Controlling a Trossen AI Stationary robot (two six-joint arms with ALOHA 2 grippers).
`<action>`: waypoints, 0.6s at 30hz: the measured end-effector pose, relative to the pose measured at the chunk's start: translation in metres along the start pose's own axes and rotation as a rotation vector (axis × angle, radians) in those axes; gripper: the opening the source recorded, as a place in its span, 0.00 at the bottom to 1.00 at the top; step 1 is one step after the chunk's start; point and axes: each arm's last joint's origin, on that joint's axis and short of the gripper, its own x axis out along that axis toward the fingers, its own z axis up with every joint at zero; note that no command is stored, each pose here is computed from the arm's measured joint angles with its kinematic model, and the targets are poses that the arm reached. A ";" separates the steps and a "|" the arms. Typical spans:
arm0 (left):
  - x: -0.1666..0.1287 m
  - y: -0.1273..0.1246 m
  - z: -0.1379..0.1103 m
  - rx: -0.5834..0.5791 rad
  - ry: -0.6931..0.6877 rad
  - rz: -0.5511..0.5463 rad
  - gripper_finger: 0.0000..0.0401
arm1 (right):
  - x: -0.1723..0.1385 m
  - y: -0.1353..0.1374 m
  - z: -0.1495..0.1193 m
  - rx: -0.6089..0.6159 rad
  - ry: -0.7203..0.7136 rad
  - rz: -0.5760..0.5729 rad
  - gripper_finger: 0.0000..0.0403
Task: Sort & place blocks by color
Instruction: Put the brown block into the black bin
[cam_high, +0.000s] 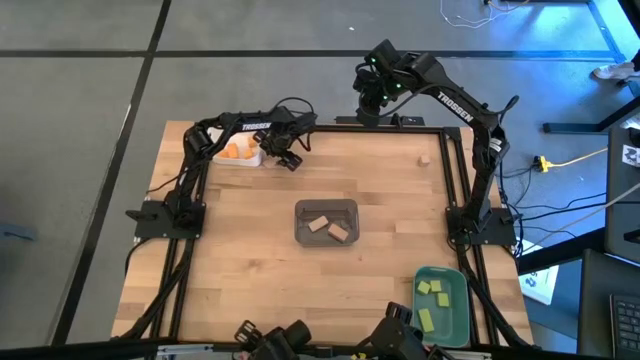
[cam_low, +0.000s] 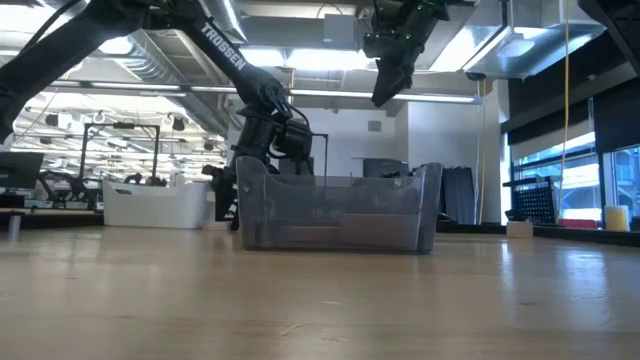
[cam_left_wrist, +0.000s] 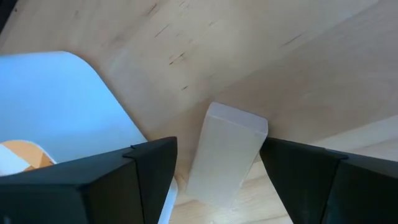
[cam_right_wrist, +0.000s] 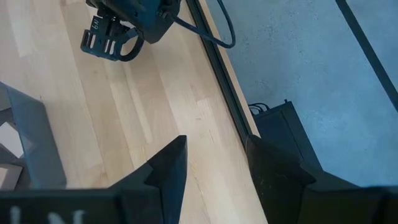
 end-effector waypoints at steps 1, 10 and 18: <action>0.000 -0.001 0.000 0.001 -0.002 -0.001 0.57 | 0.000 0.000 0.000 0.000 0.000 0.000 0.41; 0.001 -0.002 0.000 -0.009 0.010 -0.039 0.57 | 0.000 0.000 0.000 0.000 0.000 0.000 0.41; 0.000 -0.007 -0.001 0.063 0.022 -0.109 0.47 | 0.000 0.000 0.000 0.000 0.000 0.000 0.41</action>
